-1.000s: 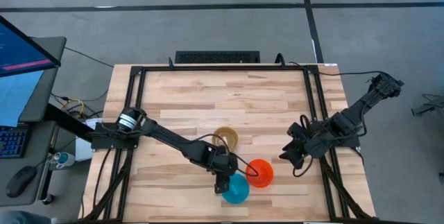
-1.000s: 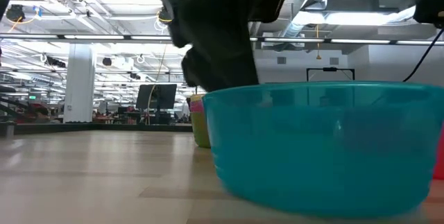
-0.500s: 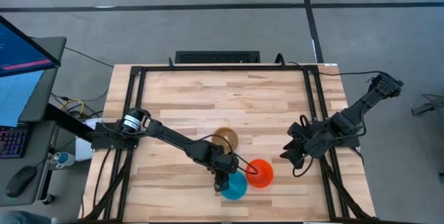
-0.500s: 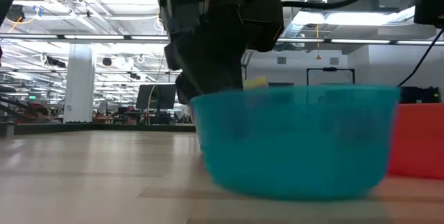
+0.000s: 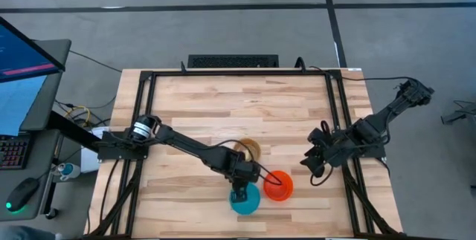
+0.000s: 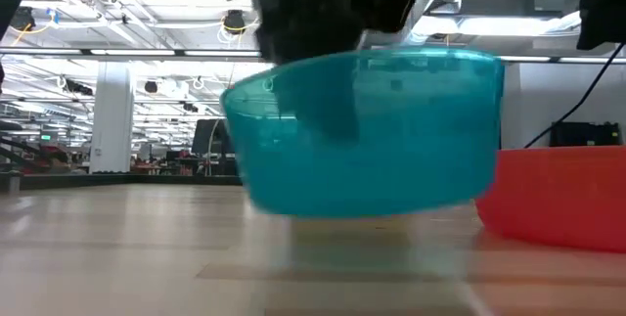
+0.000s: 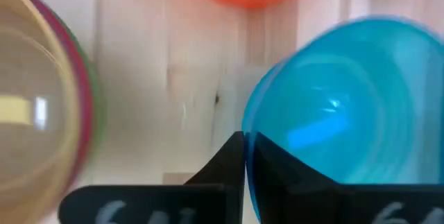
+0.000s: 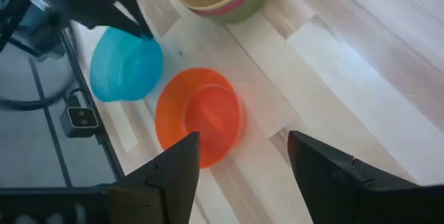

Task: Nest bowls inside each other
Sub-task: Stack the blue bowl on top of the yellow bowl

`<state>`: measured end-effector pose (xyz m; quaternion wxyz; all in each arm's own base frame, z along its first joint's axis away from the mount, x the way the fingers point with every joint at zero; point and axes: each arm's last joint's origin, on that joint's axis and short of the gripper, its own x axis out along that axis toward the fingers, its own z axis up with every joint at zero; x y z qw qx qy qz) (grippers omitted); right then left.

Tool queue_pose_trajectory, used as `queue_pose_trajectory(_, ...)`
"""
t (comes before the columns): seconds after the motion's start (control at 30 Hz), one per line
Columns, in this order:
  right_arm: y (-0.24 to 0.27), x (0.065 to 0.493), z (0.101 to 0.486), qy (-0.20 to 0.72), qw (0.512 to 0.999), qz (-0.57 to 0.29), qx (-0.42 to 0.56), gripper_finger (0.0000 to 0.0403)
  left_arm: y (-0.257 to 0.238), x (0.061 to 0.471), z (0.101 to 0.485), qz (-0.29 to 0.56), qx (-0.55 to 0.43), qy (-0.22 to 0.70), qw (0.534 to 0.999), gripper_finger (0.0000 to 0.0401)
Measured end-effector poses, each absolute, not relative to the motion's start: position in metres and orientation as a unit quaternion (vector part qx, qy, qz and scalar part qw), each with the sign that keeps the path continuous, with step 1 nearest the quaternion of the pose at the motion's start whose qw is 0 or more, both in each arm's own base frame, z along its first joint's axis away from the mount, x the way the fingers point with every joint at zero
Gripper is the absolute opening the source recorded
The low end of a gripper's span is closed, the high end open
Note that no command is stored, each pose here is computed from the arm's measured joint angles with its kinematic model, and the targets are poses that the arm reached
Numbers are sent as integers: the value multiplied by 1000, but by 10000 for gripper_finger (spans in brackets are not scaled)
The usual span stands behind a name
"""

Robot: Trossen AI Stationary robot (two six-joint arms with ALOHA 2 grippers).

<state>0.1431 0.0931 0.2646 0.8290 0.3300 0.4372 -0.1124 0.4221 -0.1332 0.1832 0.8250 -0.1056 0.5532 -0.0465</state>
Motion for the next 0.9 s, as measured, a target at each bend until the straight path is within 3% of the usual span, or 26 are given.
queue_pose_trajectory(0.3, 88, 146, 265, 434, 834, -116, 320, 240, -100, 434, 247, -22, -42, 558, 828, 1)
queue_pose_trajectory(0.63, 88, 147, 265, 428, 835, -119, 325, 240, 0, 437, 249, -5, -62, 592, 804, 0)
queue_pose_trajectory(0.9, 85, 149, 265, 415, 845, -133, 311, 240, 26, 438, 250, -24, -77, 582, 809, 0)
